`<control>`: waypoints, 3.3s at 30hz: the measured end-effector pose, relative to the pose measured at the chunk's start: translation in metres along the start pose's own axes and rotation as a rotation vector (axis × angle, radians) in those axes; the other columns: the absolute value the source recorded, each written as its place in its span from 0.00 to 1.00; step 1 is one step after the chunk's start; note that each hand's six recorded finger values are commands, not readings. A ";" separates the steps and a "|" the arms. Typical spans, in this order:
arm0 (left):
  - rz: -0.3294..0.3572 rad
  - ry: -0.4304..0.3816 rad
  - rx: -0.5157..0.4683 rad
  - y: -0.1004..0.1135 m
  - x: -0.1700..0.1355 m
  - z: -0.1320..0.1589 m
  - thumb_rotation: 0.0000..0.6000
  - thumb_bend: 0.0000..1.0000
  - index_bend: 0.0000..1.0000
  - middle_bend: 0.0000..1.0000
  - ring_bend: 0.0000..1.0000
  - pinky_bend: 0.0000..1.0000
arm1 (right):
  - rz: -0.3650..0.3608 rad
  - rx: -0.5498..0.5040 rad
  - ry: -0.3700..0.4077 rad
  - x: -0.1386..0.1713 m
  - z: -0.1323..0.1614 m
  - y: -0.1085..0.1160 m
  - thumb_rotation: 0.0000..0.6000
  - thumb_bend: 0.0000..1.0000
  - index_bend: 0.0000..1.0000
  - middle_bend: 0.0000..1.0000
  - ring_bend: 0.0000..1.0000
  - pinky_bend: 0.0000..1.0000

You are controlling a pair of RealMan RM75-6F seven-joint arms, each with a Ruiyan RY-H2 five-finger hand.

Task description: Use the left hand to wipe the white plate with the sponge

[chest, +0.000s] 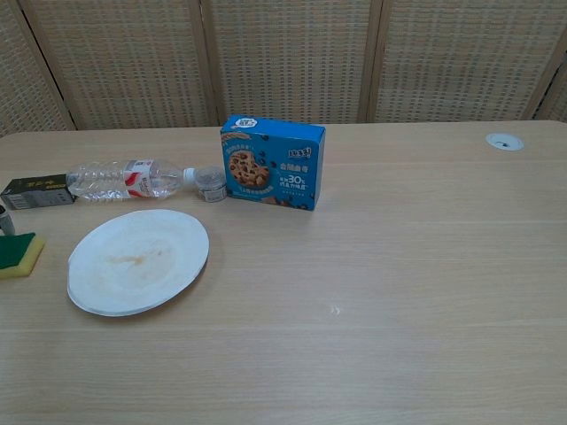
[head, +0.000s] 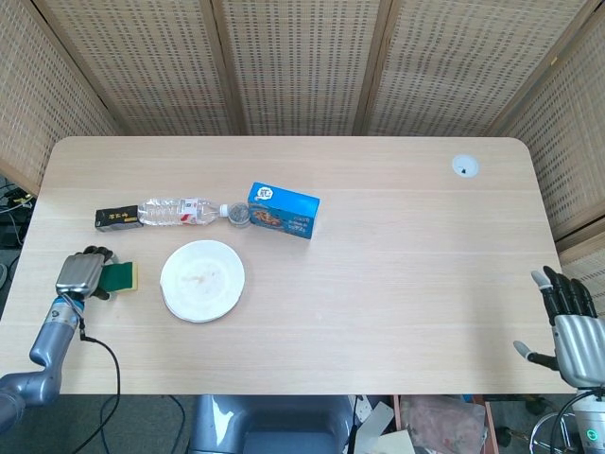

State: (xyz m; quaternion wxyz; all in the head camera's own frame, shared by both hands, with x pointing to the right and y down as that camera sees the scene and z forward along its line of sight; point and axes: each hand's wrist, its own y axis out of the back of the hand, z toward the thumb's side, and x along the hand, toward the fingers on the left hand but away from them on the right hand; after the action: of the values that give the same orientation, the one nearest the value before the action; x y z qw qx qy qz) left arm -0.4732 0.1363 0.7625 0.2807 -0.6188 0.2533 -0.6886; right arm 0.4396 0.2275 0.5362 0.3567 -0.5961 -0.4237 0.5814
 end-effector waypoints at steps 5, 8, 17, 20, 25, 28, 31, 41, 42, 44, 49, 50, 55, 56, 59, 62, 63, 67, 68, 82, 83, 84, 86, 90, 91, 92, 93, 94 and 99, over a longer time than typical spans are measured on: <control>0.010 0.008 0.004 0.000 0.002 0.000 1.00 0.14 0.45 0.35 0.26 0.37 | 0.006 0.000 -0.003 -0.001 0.000 -0.001 1.00 0.00 0.00 0.00 0.00 0.00; 0.040 0.004 -0.003 0.005 0.002 0.001 1.00 0.19 0.50 0.39 0.29 0.40 | 0.005 -0.002 -0.003 -0.001 0.000 -0.001 1.00 0.00 0.00 0.00 0.00 0.00; 0.230 -0.140 0.081 0.051 -0.007 0.021 1.00 0.32 0.55 0.42 0.33 0.45 | -0.001 -0.009 -0.004 -0.001 -0.001 0.001 1.00 0.00 0.00 0.00 0.00 0.00; 0.270 -0.216 0.157 0.069 -0.011 0.035 1.00 0.32 0.55 0.42 0.33 0.45 | 0.000 -0.009 -0.006 -0.001 -0.001 0.001 1.00 0.00 0.00 0.00 0.00 0.00; 0.289 -0.293 0.320 0.086 -0.013 0.057 1.00 0.32 0.55 0.42 0.33 0.45 | 0.000 -0.009 -0.009 -0.002 -0.002 0.001 1.00 0.00 0.00 0.00 0.00 0.00; 0.292 -0.337 0.442 0.092 -0.015 0.075 1.00 0.32 0.55 0.42 0.33 0.45 | 0.001 -0.008 -0.012 -0.003 -0.003 0.001 1.00 0.00 0.00 0.00 0.00 0.00; 0.294 -0.379 0.568 0.093 -0.016 0.094 1.00 0.32 0.55 0.42 0.33 0.45 | 0.002 -0.009 -0.016 -0.004 -0.003 0.001 1.00 0.00 0.00 0.00 0.00 0.00; 0.258 -0.498 0.808 0.063 -0.004 0.163 1.00 0.32 0.55 0.42 0.33 0.45 | 0.014 -0.008 -0.036 -0.009 -0.007 -0.001 1.00 0.00 0.00 0.00 0.00 0.00; 0.259 -0.505 0.820 0.061 -0.003 0.168 1.00 0.32 0.55 0.42 0.33 0.45 | 0.015 -0.009 -0.039 -0.010 -0.008 -0.001 1.00 0.00 0.00 0.00 0.00 0.00; 0.263 -0.519 0.849 0.058 0.000 0.178 1.00 0.32 0.55 0.42 0.33 0.45 | 0.016 -0.009 -0.044 -0.011 -0.009 -0.002 1.00 0.00 0.00 0.00 0.00 0.00; 0.264 -0.536 0.885 0.053 0.004 0.190 1.00 0.32 0.55 0.42 0.33 0.45 | 0.021 -0.009 -0.052 -0.012 -0.011 -0.003 1.00 0.00 0.00 0.00 0.00 0.00; 0.263 -0.538 0.894 0.052 0.005 0.192 1.00 0.32 0.55 0.43 0.33 0.45 | 0.022 -0.009 -0.054 -0.013 -0.012 -0.003 1.00 0.00 0.00 0.00 0.00 0.00; 0.259 -0.538 0.933 0.045 0.011 0.199 1.00 0.32 0.56 0.43 0.33 0.46 | 0.024 -0.010 -0.061 -0.014 -0.013 -0.004 1.00 0.00 0.00 0.00 0.00 0.00; 0.259 -0.539 0.942 0.044 0.012 0.200 1.00 0.32 0.56 0.43 0.33 0.46 | 0.025 -0.010 -0.062 -0.014 -0.014 -0.004 1.00 0.00 0.00 0.00 0.00 0.00; 0.261 -0.542 0.967 0.040 0.015 0.201 1.00 0.32 0.56 0.44 0.33 0.46 | 0.027 -0.010 -0.067 -0.015 -0.015 -0.004 1.00 0.00 0.00 0.00 0.00 0.00; 0.264 -0.551 0.995 0.034 0.015 0.203 1.00 0.32 0.57 0.44 0.33 0.46 | 0.028 -0.012 -0.070 -0.015 -0.016 -0.004 1.00 0.00 0.00 0.00 0.00 0.00; 0.265 -0.556 1.004 0.032 0.015 0.204 1.00 0.32 0.57 0.44 0.33 0.46 | 0.028 -0.012 -0.070 -0.016 -0.016 -0.004 1.00 0.00 0.00 0.00 0.00 0.00; 0.271 -0.582 1.037 0.025 0.013 0.206 1.00 0.32 0.59 0.45 0.33 0.46 | 0.029 -0.014 -0.071 -0.016 -0.016 -0.005 1.00 0.00 0.00 0.00 0.00 0.00; 0.274 -0.583 1.040 0.024 0.013 0.206 1.00 0.32 0.59 0.46 0.33 0.46 | 0.030 -0.014 -0.071 -0.016 -0.016 -0.005 1.00 0.00 0.00 0.00 0.00 0.00; 0.335 -0.572 0.973 0.037 0.011 0.204 1.00 0.32 0.59 0.46 0.34 0.47 | 0.022 -0.025 -0.071 -0.015 -0.018 -0.002 1.00 0.00 0.00 0.00 0.00 0.00; 0.349 -0.570 0.953 0.043 0.010 0.204 1.00 0.32 0.59 0.46 0.34 0.47 | 0.021 -0.025 -0.071 -0.015 -0.018 -0.001 1.00 0.00 0.00 0.00 0.00 0.00; 0.362 -0.568 0.939 0.049 0.009 0.204 1.00 0.32 0.59 0.46 0.34 0.47 | 0.021 -0.027 -0.071 -0.015 -0.018 -0.001 1.00 0.00 0.00 0.00 0.00 0.00; 0.390 -0.564 0.907 0.062 0.006 0.203 1.00 0.32 0.59 0.46 0.34 0.47 | 0.022 -0.028 -0.069 -0.015 -0.017 -0.001 1.00 0.00 0.00 0.00 0.00 0.00; 0.411 -0.564 0.857 0.079 0.001 0.204 1.00 0.32 0.59 0.46 0.34 0.47 | 0.022 -0.029 -0.064 -0.015 -0.016 -0.001 1.00 0.00 0.00 0.00 0.00 0.00; 0.412 -0.563 0.846 0.081 0.000 0.205 1.00 0.32 0.59 0.46 0.34 0.47 | 0.022 -0.029 -0.063 -0.015 -0.016 -0.001 1.00 0.00 0.00 0.00 0.00 0.00; 0.408 -0.562 0.832 0.082 0.000 0.207 1.00 0.32 0.59 0.46 0.34 0.47 | 0.021 -0.029 -0.062 -0.015 -0.016 -0.001 1.00 0.00 0.00 0.00 0.00 0.00; 0.399 -0.565 0.827 0.080 0.000 0.208 1.00 0.32 0.59 0.46 0.34 0.47 | 0.020 -0.029 -0.063 -0.014 -0.016 0.000 1.00 0.00 0.00 0.00 0.00 0.00; 0.389 -0.569 0.825 0.077 0.000 0.210 1.00 0.32 0.59 0.46 0.34 0.47 | 0.020 -0.030 -0.063 -0.014 -0.016 -0.001 1.00 0.00 0.00 0.00 0.00 0.00; 0.349 -0.586 0.854 0.058 0.001 0.221 1.00 0.32 0.59 0.46 0.34 0.47 | 0.025 -0.028 -0.066 -0.015 -0.017 -0.002 1.00 0.00 0.00 0.00 0.00 0.00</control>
State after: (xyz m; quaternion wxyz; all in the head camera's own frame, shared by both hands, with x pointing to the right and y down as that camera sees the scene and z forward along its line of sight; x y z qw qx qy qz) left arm -0.2493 0.0936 0.7463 0.6760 -0.5645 -0.0386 -0.4721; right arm 0.4564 0.2154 0.5447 0.3270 -0.5866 -0.4358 0.5992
